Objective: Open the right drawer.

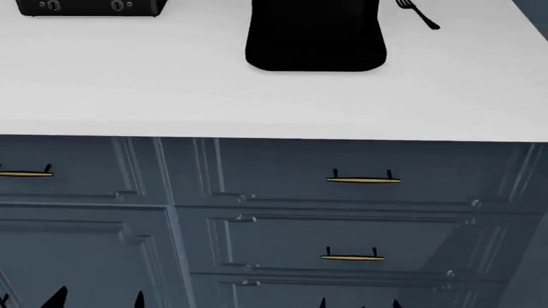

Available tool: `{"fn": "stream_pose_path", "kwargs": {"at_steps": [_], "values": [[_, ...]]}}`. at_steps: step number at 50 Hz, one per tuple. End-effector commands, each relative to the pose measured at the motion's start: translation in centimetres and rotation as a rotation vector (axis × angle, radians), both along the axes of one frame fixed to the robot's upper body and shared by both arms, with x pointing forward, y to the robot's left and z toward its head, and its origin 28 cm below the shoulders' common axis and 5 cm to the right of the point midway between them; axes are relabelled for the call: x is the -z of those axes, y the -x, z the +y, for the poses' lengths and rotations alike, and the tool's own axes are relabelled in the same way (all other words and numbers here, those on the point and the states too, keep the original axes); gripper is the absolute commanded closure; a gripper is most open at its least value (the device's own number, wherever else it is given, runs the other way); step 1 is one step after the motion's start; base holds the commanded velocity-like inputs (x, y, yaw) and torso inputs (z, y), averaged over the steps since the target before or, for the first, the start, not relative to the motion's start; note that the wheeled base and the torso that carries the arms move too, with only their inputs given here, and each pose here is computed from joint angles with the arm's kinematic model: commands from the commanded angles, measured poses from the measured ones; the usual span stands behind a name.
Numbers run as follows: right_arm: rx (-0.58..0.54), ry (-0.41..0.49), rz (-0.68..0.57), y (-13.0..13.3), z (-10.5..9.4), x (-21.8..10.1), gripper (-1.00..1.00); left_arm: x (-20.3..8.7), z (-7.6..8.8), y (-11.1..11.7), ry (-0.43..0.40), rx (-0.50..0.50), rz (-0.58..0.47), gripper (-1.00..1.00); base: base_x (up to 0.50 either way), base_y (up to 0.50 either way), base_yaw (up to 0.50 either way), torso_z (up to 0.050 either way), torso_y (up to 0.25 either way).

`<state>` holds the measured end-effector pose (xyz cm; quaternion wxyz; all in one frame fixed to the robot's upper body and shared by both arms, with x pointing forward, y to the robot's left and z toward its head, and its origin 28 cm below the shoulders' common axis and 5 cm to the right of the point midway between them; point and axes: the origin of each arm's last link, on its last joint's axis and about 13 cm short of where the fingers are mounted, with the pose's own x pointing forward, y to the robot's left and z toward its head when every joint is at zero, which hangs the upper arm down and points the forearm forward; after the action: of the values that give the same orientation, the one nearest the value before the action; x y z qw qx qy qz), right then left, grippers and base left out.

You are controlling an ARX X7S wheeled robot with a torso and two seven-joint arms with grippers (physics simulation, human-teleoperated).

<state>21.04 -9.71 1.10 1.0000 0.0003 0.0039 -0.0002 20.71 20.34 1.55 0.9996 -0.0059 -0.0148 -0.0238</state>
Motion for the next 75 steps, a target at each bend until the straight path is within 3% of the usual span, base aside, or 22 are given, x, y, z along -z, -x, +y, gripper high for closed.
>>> {"fn": "stream_pose_path", "kwargs": {"at_steps": [1, 6, 51, 56, 71, 72, 75], "values": [[-0.001, 0.001, -0.001, 0.12, 0.09, -0.41, -1.00, -0.03, 0.01, 0.03, -0.013, 0.005, -0.015, -1.00, 0.00, 0.00, 0.00, 0.000, 0.000], [-0.002, 0.000, -0.001, 0.16, 0.09, -0.52, -1.00, 0.03, -0.10, 0.05, -0.048, 0.018, -0.009, -1.00, 0.00, 0.00, 0.00, 0.000, 0.000], [-0.001, 0.000, 0.000, 0.11, 0.13, -0.37, -1.00, -0.02, -0.12, 0.07, -0.033, 0.024, -0.010, -1.00, 0.00, 0.00, 0.00, 0.000, -0.232], [0.000, -0.002, -0.006, 0.11, 0.14, -0.40, -1.00, -0.23, -0.16, 0.11, 0.000, 0.026, -0.015, -1.00, 0.00, 0.00, 0.00, 0.000, 0.000], [0.003, -0.008, -0.018, 0.05, 0.06, -0.27, -1.00, -0.19, -0.54, 0.20, -0.047, 0.047, -0.003, -1.00, 0.00, 0.00, 0.00, 0.000, 0.000], [-0.001, -0.004, -0.027, 0.10, 0.11, -0.36, -1.00, -0.30, -0.39, 0.09, 0.002, 0.038, -0.002, -1.00, 0.00, 0.00, 0.00, 0.000, 0.000], [-0.002, -0.007, -0.035, 0.13, 0.08, -0.44, -1.00, -0.21, -0.20, 0.10, 0.008, 0.034, -0.014, -1.00, 0.00, 0.00, 0.00, 0.000, 0.000]]}}
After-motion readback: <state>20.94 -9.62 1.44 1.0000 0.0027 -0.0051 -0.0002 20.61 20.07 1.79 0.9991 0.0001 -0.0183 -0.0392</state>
